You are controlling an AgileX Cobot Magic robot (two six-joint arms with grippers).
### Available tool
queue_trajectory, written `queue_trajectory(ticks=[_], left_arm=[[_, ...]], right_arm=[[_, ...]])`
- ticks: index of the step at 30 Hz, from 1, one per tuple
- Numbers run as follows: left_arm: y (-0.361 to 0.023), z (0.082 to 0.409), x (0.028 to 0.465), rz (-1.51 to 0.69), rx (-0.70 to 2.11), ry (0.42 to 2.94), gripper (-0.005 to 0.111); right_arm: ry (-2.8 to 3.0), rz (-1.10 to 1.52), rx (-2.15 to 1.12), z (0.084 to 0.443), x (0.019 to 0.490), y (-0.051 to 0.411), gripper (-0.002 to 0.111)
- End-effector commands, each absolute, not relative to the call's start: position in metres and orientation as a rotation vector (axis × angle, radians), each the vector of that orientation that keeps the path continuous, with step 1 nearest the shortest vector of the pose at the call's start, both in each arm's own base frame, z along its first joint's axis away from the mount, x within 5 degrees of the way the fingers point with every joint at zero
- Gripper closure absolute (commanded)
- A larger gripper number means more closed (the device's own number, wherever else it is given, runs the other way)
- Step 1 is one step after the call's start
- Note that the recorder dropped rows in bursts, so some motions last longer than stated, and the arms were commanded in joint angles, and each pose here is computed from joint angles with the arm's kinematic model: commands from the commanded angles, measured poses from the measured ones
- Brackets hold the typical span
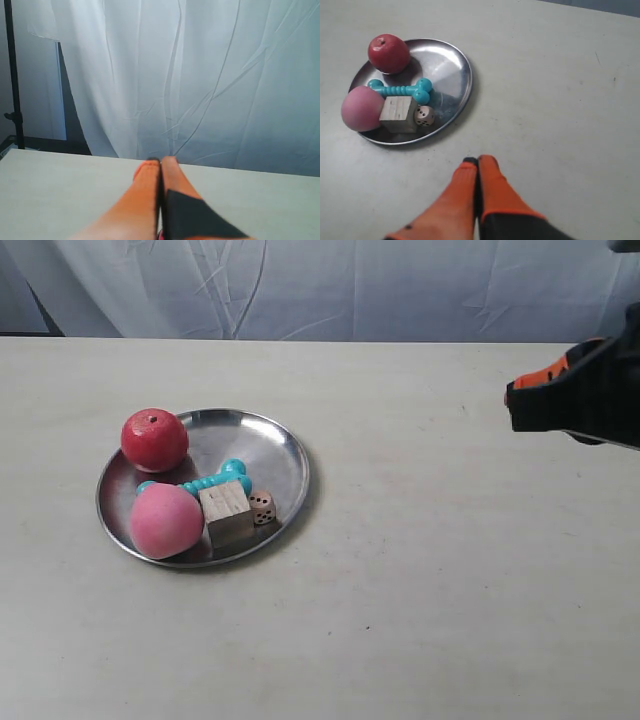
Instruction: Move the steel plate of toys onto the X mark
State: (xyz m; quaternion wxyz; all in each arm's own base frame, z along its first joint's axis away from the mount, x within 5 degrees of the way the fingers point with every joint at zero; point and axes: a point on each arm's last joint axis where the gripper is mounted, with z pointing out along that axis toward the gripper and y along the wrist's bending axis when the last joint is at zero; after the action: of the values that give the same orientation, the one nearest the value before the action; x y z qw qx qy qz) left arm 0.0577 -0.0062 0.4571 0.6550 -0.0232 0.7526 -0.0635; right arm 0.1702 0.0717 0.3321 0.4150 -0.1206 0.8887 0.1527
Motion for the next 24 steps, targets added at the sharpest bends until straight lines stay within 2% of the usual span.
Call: queue_trajectory(ticks=[1,12,18,21,24], left_arm=[[-0.005,0.457,0.055,-0.136,-0.057,1.692,0.107],[-0.005,0.457,0.055,-0.134,-0.055,1.692,0.107],[-0.005,0.457,0.055,-0.134,-0.055,1.692,0.107],[-0.005,0.457,0.055,-0.134,-0.055,1.692,0.107],[-0.005,0.457,0.055,-0.134,-0.055,1.692,0.107]], right_arm=[[2.209,0.389,-0.306,0.339,0.156,0.067,0.108],[2.176,0.394,-0.304,0.344,0.150,0.064,0.108],[1.983,0.287,-0.331,0.355,0.112,0.044,0.108],[1.772,0.201,-0.186,0.326,0.086,0.021,0.108],[1.636,0.122,0.001,0.269,0.066,0.006,0.108]])
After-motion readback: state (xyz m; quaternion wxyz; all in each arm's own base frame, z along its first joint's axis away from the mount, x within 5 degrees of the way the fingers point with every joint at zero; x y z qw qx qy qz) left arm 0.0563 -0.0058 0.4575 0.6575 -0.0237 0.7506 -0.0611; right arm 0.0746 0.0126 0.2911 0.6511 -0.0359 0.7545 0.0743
